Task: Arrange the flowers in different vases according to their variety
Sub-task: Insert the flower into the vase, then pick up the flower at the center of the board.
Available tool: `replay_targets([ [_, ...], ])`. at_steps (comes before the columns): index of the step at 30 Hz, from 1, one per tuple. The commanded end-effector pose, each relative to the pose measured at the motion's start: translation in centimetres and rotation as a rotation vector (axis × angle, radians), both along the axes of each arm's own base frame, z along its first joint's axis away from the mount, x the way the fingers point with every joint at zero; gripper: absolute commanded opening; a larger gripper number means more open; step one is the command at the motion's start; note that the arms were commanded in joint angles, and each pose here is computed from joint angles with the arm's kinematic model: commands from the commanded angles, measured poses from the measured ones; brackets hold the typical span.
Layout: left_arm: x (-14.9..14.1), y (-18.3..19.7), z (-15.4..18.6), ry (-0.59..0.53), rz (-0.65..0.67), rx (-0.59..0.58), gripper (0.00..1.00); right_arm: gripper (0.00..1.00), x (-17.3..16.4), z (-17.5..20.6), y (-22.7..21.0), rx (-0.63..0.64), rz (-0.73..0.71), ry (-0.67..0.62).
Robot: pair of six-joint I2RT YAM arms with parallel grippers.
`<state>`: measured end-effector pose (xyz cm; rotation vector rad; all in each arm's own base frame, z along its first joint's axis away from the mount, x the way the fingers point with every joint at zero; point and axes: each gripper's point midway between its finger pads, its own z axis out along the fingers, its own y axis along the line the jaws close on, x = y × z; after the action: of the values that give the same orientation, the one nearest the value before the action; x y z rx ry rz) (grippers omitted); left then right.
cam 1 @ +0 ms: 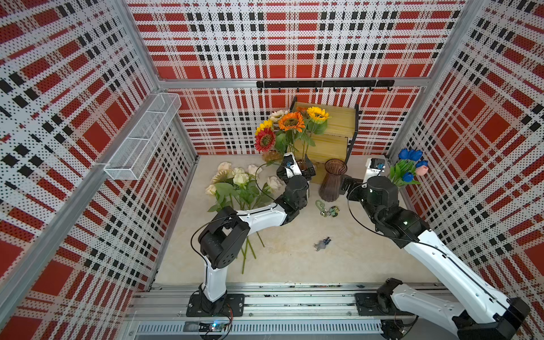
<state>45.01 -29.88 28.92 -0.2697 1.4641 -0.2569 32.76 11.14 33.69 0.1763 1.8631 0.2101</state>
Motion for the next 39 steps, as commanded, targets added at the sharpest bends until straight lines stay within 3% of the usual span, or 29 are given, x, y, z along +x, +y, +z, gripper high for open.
replay_targets([
  [1,-1.9,-0.1,1.7,-0.003,-0.032,-0.015,0.99,1.0,-0.1,0.7,-0.1,0.035,-0.002,-0.019],
  [9,-5.7,0.1,2.5,0.062,-0.086,0.038,0.99,1.0,0.4,-2.7,1.4,0.034,0.048,0.072],
  [13,-8.4,2.1,2.4,0.109,-0.062,0.09,0.99,1.0,0.4,-4.8,2.9,0.06,0.1,0.12],
  [21,-11.8,10.7,-0.2,0.229,0.033,0.051,0.99,1.0,-2.0,-8.6,10.3,-0.045,0.29,0.203],
  [33,-11.0,24.0,-5.6,0.531,0.163,-0.156,0.97,1.0,-4.4,-16.1,24.4,-0.175,0.62,0.427],
  [39,-10.8,29.0,-11.2,0.727,0.188,-0.288,0.94,0.9,-3.4,-19.8,31.1,-0.179,0.765,0.55],
])
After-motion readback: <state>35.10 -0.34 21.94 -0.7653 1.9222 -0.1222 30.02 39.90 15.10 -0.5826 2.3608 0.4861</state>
